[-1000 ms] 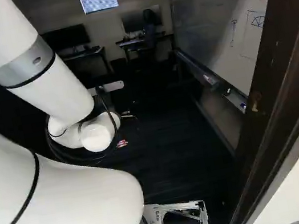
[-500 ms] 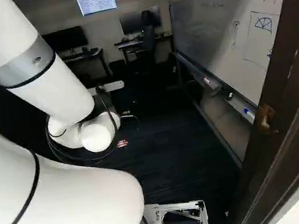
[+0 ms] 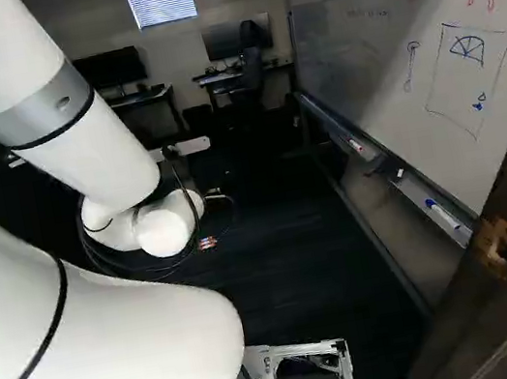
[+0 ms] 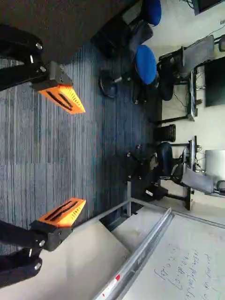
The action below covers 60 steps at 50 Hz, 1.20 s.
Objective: Open the door and move inside
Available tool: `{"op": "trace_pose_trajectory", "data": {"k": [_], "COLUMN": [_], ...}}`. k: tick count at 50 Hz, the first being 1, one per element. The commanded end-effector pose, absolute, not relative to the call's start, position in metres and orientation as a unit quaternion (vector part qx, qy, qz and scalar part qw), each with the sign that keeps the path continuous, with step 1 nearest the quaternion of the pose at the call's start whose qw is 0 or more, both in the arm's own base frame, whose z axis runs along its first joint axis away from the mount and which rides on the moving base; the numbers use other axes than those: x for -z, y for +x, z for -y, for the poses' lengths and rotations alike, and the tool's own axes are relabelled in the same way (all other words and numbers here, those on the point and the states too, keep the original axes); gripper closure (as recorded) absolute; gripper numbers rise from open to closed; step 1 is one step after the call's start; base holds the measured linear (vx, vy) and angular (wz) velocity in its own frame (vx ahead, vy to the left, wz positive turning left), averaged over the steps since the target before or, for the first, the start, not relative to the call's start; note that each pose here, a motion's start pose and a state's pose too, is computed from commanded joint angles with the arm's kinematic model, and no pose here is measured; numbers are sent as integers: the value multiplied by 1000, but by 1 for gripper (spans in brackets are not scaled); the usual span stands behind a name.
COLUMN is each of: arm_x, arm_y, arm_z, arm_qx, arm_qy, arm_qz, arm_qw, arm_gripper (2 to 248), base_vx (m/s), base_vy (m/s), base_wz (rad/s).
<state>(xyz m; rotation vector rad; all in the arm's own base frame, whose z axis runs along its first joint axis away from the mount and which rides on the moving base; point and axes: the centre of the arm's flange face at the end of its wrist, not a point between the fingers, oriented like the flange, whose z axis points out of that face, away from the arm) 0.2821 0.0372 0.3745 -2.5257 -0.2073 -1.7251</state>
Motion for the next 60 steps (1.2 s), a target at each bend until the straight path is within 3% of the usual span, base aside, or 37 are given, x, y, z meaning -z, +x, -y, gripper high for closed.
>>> {"op": "trace_pose_trajectory", "data": {"k": [60], "arm_x": [-375], "arm_y": [282], "arm_z": [-37], "arm_qx": [562], "arm_qy": [-823], "arm_qz": [68], "arm_qw": [38], "arm_gripper": [3], "base_vx": [165], "base_vy": [3], "base_wz": [-1]}}
